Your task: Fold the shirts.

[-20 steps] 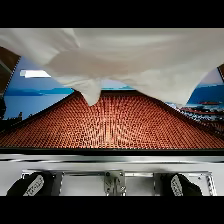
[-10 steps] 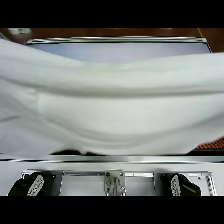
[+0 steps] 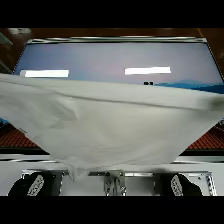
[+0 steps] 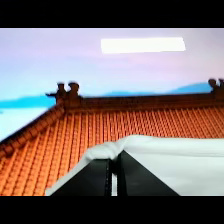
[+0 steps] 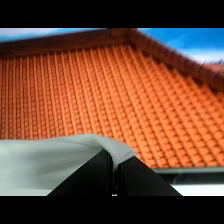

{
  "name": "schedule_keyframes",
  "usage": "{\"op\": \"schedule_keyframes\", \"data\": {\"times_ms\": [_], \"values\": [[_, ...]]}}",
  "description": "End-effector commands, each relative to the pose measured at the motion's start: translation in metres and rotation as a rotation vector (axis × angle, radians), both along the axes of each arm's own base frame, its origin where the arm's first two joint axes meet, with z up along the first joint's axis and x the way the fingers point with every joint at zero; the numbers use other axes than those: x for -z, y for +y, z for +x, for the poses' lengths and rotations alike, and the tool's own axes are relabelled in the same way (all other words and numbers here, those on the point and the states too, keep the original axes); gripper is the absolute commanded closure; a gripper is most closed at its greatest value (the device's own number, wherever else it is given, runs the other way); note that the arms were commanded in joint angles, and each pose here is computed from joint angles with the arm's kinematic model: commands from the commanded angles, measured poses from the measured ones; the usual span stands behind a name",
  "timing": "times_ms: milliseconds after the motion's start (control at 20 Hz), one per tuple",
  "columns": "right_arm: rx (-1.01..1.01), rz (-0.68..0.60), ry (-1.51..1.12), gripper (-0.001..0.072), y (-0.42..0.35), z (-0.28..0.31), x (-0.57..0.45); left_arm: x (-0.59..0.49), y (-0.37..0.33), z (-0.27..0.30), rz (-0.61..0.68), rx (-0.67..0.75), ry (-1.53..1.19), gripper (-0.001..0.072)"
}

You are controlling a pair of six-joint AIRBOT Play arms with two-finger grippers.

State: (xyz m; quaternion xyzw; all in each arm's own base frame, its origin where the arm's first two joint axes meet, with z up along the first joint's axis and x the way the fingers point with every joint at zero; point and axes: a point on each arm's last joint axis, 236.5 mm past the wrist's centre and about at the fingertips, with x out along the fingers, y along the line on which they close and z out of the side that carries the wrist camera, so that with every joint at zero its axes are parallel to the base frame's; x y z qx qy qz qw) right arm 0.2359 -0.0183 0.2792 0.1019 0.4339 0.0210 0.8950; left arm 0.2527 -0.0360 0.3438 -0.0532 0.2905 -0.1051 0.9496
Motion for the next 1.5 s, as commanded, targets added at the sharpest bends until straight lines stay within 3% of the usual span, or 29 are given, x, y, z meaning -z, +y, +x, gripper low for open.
{"op": "schedule_keyframes", "data": {"times_ms": [0,150,350,550,750,950,1100,1300,1450], "values": [[-0.005,0.159,0.320,0.0645,-0.005,0.024,0.112,0.124,0.016,0.044,-0.097,-0.038,0.248,0.0666],[-0.052,0.091,0.284,0.0645,0.002,0.121,0.176,0.213,0.027,0.111,-0.155,-0.099,0.292,0.0666],[0.033,0.088,-0.066,0.0644,0.027,0.273,0.200,0.275,0.026,0.201,-0.175,-0.142,0.284,0.0665],[0.120,0.112,-0.188,0.0644,0.027,0.332,0.239,0.303,0.033,0.270,-0.238,-0.228,0.191,0.0665],[0.141,0.106,-0.136,0.0644,0.022,0.341,0.289,0.342,0.028,0.292,-0.332,-0.284,0.222,0.0665],[0.124,0.110,-0.049,0.0643,0.031,0.334,0.323,0.381,0.003,0.281,-0.322,-0.229,0.336,0.0664],[0.098,0.086,0.003,0.0643,0.026,0.321,0.325,0.385,-0.006,0.266,-0.257,-0.122,0.390,0.0664],[0.089,0.118,0.188,0.0643,0.017,0.281,0.338,0.411,-0.007,0.193,-0.117,0.058,0.697,0.0665],[0.023,0.089,0.384,0.0643,0.021,0.239,0.363,0.429,0.011,0.148,-0.029,0.049,0.894,0.0665]]}}
